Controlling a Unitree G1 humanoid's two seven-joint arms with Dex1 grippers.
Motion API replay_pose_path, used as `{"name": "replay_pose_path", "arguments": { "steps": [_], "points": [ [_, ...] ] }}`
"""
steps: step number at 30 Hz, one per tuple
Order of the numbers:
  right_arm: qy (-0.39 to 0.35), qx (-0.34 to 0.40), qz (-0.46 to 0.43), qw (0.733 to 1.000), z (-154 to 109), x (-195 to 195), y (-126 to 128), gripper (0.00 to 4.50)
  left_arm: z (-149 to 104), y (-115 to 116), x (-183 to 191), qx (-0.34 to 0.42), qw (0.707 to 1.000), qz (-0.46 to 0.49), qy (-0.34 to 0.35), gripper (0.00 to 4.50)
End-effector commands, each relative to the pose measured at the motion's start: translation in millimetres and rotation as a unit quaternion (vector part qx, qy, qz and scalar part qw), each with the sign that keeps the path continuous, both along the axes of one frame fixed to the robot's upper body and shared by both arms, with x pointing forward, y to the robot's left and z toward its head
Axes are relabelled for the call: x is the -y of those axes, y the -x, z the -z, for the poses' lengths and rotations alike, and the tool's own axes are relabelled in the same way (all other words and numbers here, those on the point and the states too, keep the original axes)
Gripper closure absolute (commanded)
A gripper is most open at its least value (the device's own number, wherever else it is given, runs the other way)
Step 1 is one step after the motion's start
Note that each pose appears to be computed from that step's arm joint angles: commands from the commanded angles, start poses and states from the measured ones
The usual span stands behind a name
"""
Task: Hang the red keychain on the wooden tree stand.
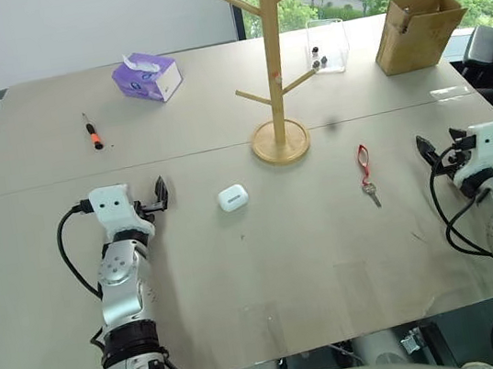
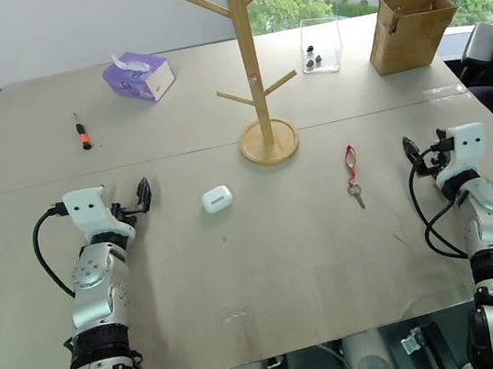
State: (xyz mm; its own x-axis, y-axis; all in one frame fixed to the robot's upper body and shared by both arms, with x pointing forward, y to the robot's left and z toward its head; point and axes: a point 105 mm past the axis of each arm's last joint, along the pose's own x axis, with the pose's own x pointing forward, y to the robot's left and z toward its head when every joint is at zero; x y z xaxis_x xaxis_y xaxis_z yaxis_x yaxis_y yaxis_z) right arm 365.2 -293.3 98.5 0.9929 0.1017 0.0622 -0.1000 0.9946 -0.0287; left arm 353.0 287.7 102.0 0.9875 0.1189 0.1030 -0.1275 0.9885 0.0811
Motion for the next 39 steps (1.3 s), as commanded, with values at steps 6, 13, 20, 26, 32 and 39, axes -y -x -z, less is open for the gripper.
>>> {"name": "replay_pose_path", "arguments": {
  "steps": [6, 13, 20, 26, 32, 39],
  "points": [
    [0.011, 0.034, -0.001, 0.999, -18.5, -1.4, -2.3, 0.46, -20.9, -0.4, -2.2, 0.030, 0.999, -0.003, -0.012, 0.00],
    [0.009, 0.034, -0.001, 0.999, -18.5, -1.0, -2.4, 0.46, -21.4, -0.9, -0.9, 0.030, 0.999, -0.002, -0.012, 0.00],
    [0.007, 0.032, -0.003, 0.999, -17.4, -0.4, -2.0, 0.46, -21.7, -1.4, -0.5, 0.030, 0.999, -0.002, -0.012, 0.00],
    [0.006, 0.035, -0.008, 0.999, -18.1, -1.6, -0.3, 0.46, -22.3, -1.6, 0.1, 0.031, 0.999, -0.001, -0.012, 0.00],
    [0.059, 0.021, -0.245, 0.967, -16.3, -52.5, 38.9, 0.46, -23.3, -4.5, 4.5, 0.029, 0.999, 0.007, -0.013, 0.00],
    [0.188, -0.044, -0.508, 0.840, 26.3, -79.8, 128.2, 0.46, -24.4, -10.3, 10.1, 0.025, 0.999, 0.023, -0.013, 0.00]
  ]
}}
